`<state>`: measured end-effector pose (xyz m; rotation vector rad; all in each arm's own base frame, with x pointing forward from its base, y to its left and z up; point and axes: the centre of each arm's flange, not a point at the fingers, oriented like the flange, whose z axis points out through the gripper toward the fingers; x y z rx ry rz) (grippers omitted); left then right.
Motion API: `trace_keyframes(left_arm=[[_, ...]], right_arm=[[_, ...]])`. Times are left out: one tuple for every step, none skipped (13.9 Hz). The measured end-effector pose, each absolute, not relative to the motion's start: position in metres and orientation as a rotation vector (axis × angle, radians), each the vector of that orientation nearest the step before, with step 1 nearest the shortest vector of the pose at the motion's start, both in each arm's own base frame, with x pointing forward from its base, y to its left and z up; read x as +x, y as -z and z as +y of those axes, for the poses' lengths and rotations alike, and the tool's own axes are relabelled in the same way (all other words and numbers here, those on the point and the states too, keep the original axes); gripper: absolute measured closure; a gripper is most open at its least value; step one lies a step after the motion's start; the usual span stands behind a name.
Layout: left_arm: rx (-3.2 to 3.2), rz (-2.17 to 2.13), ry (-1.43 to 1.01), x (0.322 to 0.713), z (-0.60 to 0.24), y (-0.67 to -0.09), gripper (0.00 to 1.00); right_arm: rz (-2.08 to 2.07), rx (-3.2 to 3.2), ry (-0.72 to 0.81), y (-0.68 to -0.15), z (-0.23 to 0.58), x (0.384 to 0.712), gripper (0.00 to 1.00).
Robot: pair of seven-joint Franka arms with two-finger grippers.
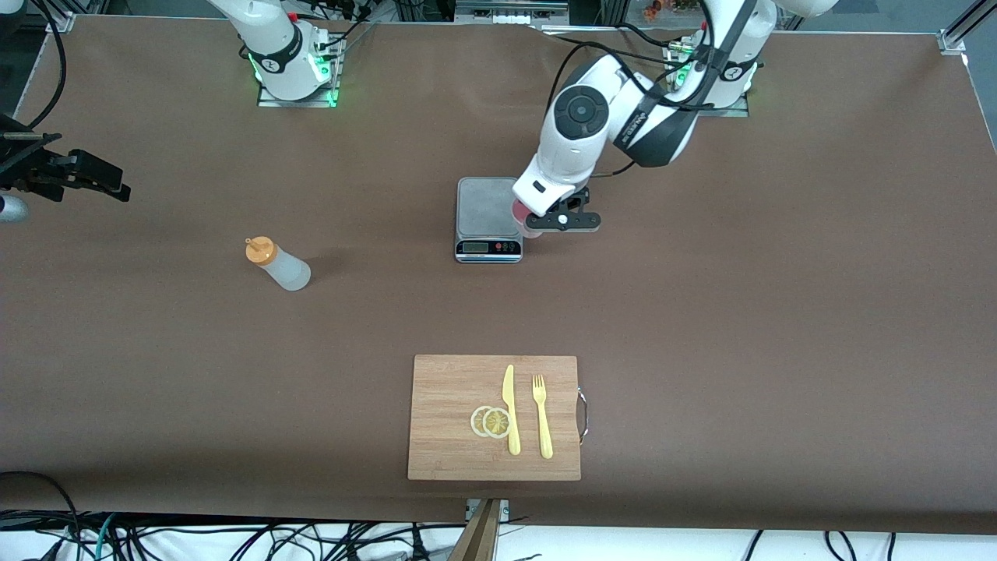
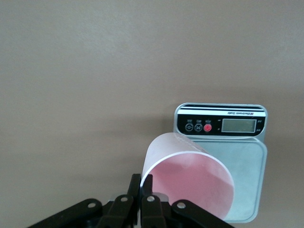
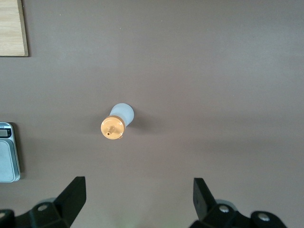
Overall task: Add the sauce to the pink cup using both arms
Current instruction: 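Carry the pink cup with the left gripper onto the silver scale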
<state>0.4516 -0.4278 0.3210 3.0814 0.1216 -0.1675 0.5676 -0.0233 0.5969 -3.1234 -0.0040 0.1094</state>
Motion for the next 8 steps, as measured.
trace_keyframes(left_arm=[[3.073,0.156,0.164,0.448,-0.435,-0.316,0.96],[3.061,0.187,0.168,0.445,-0.442,-0.311,0.96],[3.048,0.216,0.171,0.442,-0.448,-0.306,0.96],[3.041,0.239,0.173,0.438,-0.453,-0.301,0.96],[3.037,0.258,0.176,0.434,-0.458,-0.298,0.96],[3.034,0.270,0.179,0.430,-0.463,-0.295,0.96],[3.032,0.280,0.180,0.426,-0.467,-0.294,0.96],[3.030,0.287,0.181,0.424,-0.470,-0.294,0.96]], right_arm=[[-0.004,-3.123,-0.109,-0.597,-0.023,0.568,0.00],[-0.004,-3.123,-0.109,-0.597,-0.023,0.568,0.00],[-0.004,-3.123,-0.109,-0.597,-0.023,0.568,0.00],[-0.004,-3.123,-0.109,-0.597,-0.023,0.568,0.00],[-0.004,-3.123,-0.109,-0.597,-0.023,0.568,0.00],[-0.004,-3.123,-0.109,-0.597,-0.023,0.568,0.00],[-0.004,-3.123,-0.109,-0.597,-0.023,0.568,0.00],[-0.004,-3.123,-0.109,-0.597,-0.023,0.568,0.00]])
